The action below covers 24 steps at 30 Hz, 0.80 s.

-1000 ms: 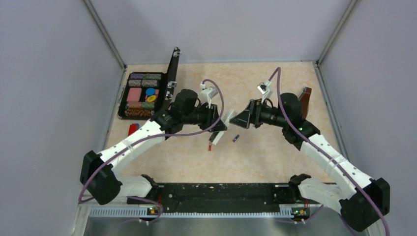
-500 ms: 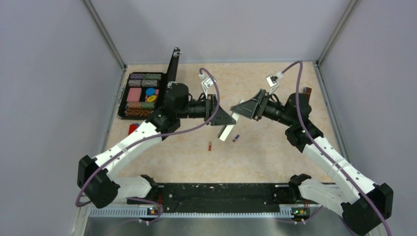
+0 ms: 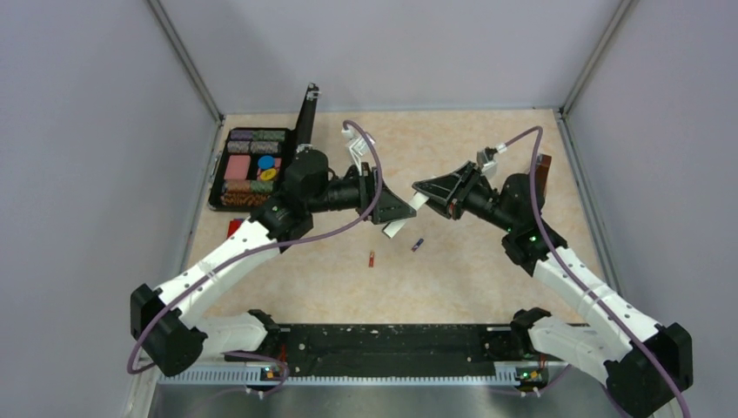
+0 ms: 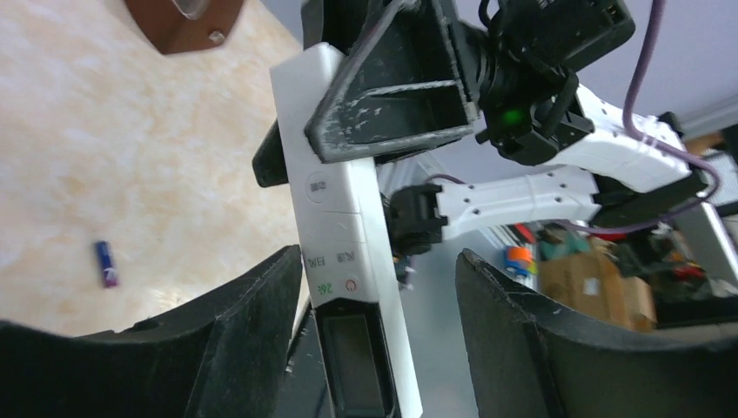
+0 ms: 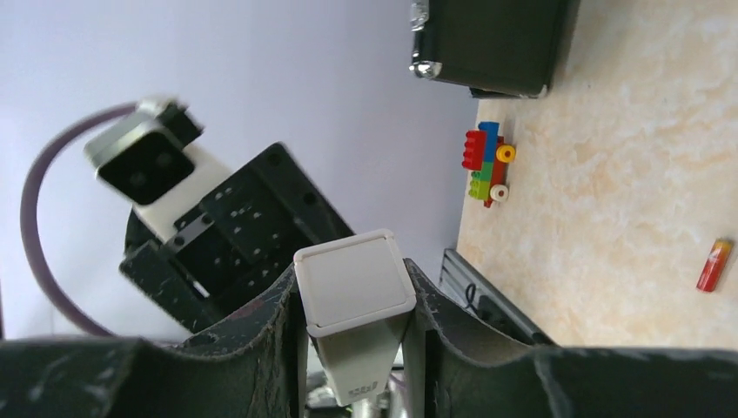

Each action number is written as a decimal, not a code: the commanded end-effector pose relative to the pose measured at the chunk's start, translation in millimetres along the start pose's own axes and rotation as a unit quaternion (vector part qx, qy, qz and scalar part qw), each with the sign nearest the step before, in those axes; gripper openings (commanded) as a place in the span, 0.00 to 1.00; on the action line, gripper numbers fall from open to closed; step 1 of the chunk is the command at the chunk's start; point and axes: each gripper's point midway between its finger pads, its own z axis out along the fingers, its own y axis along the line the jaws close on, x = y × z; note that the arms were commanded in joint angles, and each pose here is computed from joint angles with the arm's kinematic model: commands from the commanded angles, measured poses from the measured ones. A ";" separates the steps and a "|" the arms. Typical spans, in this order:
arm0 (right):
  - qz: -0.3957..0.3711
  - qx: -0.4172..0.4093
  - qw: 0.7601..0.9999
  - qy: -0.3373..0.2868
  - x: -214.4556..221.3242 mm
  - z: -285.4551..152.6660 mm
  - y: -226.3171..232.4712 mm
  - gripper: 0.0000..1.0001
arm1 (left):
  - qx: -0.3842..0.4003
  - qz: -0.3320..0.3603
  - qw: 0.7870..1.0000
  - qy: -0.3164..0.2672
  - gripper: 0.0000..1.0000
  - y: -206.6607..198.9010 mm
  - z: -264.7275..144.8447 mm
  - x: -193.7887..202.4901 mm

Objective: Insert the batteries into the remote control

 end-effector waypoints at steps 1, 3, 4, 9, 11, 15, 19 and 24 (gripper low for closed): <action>0.134 0.035 0.989 -0.043 -9.8 -1.4 -14.4 0.00 | -0.055 0.107 0.991 -0.059 0.70 8.0 -18.2 -14.9; 0.171 0.056 0.982 -0.051 -9.8 -1.6 -25.9 0.00 | -0.079 0.134 0.985 -0.069 0.70 15.1 -21.2 -12.0; 0.186 0.066 0.979 -0.054 -9.7 -1.5 -30.9 0.00 | -0.081 0.154 0.982 -0.074 0.70 14.1 -22.3 -10.4; 0.234 0.103 0.963 -0.080 -14.4 -3.5 -45.6 0.00 | -0.125 0.232 0.962 -0.073 0.70 30.3 -15.4 0.1; 0.245 0.105 0.960 -0.090 -17.3 -4.1 -46.2 0.00 | -0.147 0.250 0.955 -0.066 0.70 38.5 -11.8 3.4; 0.263 0.107 0.954 -0.095 -20.8 -0.9 -45.7 0.00 | -0.172 0.273 0.945 -0.061 0.69 45.6 -5.8 5.0; 0.274 0.123 0.950 -0.087 -18.2 2.6 -51.1 0.00 | -0.175 0.281 0.941 -0.069 0.56 43.9 0.3 1.3; 0.278 0.118 0.950 -0.082 -16.8 3.1 -50.0 0.00 | -0.203 0.253 0.944 -0.063 0.18 56.2 5.0 2.7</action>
